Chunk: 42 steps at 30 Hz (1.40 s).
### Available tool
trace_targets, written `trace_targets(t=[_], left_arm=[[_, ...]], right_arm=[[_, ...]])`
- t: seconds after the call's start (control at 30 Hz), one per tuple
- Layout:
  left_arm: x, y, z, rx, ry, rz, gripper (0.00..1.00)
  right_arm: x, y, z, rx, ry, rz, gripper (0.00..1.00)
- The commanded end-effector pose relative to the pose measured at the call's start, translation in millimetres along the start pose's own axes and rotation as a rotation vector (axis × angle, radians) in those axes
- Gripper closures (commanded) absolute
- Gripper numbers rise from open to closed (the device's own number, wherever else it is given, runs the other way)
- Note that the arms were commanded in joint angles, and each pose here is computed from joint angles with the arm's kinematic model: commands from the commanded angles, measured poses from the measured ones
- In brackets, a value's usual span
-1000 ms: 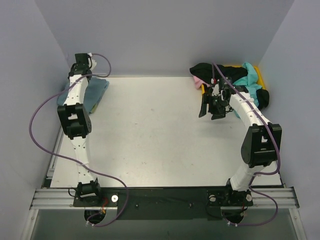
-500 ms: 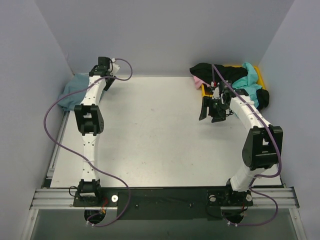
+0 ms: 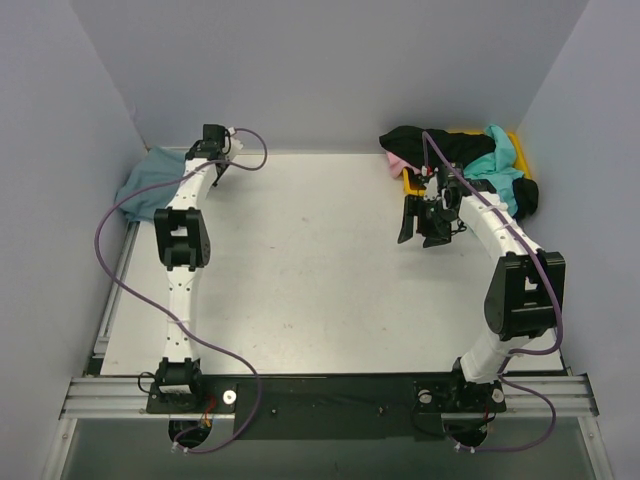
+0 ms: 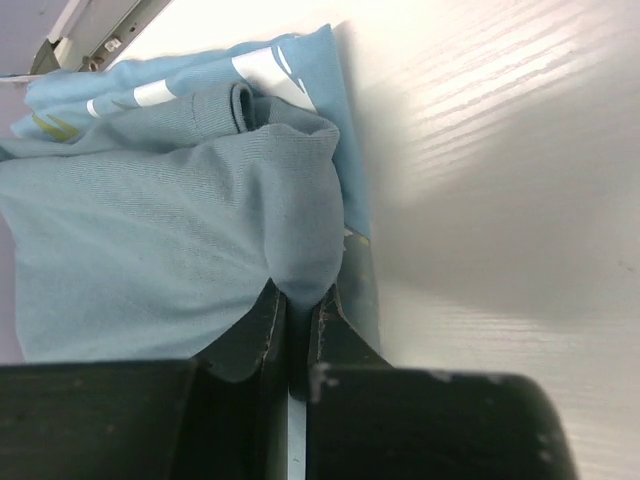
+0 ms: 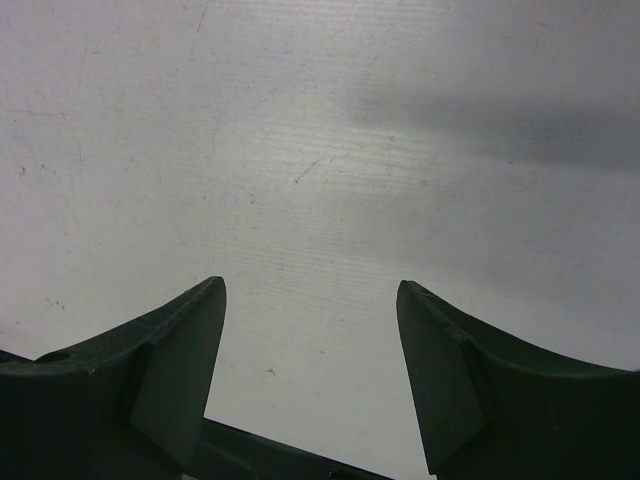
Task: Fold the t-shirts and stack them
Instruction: Put the neatly folded tshirt into the corner of the board with the left arm
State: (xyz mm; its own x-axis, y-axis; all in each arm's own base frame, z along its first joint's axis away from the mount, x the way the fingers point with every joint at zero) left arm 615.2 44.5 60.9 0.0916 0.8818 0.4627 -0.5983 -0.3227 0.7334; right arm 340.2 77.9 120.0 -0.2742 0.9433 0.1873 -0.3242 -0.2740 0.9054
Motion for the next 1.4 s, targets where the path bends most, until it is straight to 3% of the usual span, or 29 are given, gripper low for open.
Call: trace_targets(t=[0.0,0.27,0.5,0.53,0.57,0.6,0.67,0.7,0.73,0.83,0.93,1.03,1.1,1.2,1.23,1.37], left_arm=[[-31.1,22.4,15.0,-0.061,0.01,-0.169,1.0],[-107.7,103.3,3.3,-0.157,-0.114,-0.422,1.0],[-182.4,169.8,-45.9,-0.064,-0.243,-0.692,1.0],[-189.1,177.4,-52.0,-0.043,-0.249,-0.739,0.96],[-194.7,183.0,-53.2,-0.04,-0.256,-0.764,0.81],[-197.1,188.6,-53.3,-0.034,-0.257,-0.789,0.73],[-193.1,194.8,-46.1,-0.044,-0.237,-0.791,0.43],[-188.8,195.0,-42.9,-0.045,-0.22,-0.777,0.18],[-180.7,195.8,-36.8,-0.046,-0.211,-0.738,0.15],[-164.7,210.2,-26.7,-0.044,-0.205,-0.724,0.14],[-142.5,246.4,-15.1,-0.08,-0.185,-0.822,0.12],[-102.5,277.4,11.7,-0.171,-0.045,-0.93,0.12],[-63.2,270.1,19.1,-0.186,0.067,-0.872,0.13],[-14.6,228.8,7.4,-0.126,0.176,-0.715,0.35],[3.4,214.7,2.0,-0.103,0.219,-0.656,0.37],[49.7,168.6,-18.0,-0.016,0.406,-0.546,0.37]], right_arm=[[3.1,16.7,4.8,-0.043,0.015,0.005,0.36],[9.9,22.3,12.0,-0.079,0.003,0.029,0.36],[28.9,18.5,28.9,-0.134,-0.006,0.056,0.36],[31.3,15.3,37.0,-0.156,-0.002,0.061,0.36],[41.9,12.8,42.2,-0.165,0.002,0.081,0.36],[47.2,9.4,54.4,-0.189,0.007,0.094,0.36],[66.3,0.6,75.3,-0.217,0.023,0.142,0.36],[80.5,-2.6,82.1,-0.225,0.027,0.18,0.36],[93.1,-7.4,93.6,-0.233,0.029,0.22,0.36],[116.5,-15.5,120.1,-0.28,0.022,0.286,0.36],[140.5,-29.9,144.1,-0.318,-0.06,0.373,0.38],[163.9,-40.8,177.9,-0.415,-0.132,0.464,0.49],[186.7,-52.4,206.9,-0.483,-0.146,0.531,0.6],[232.2,-66.6,223.1,-0.491,-0.128,0.63,0.72],[240.2,-78.5,231.0,-0.49,-0.125,0.643,0.73],[259.3,-115.6,234.9,-0.445,-0.2,0.655,0.8]])
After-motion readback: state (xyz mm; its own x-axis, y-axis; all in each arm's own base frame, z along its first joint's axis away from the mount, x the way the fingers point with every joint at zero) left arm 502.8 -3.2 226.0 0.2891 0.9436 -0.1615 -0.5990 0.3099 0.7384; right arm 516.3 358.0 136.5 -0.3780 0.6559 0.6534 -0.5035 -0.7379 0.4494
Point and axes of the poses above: each gripper's point midway between its finger pads, its own y axis back along the fingers, its own x axis along the line the jaws close on, z = x × y, the point moved 2 cm from there along y, back along the fingers, and after that the axes turned 15 degrees about y, right-handed, at the moved point
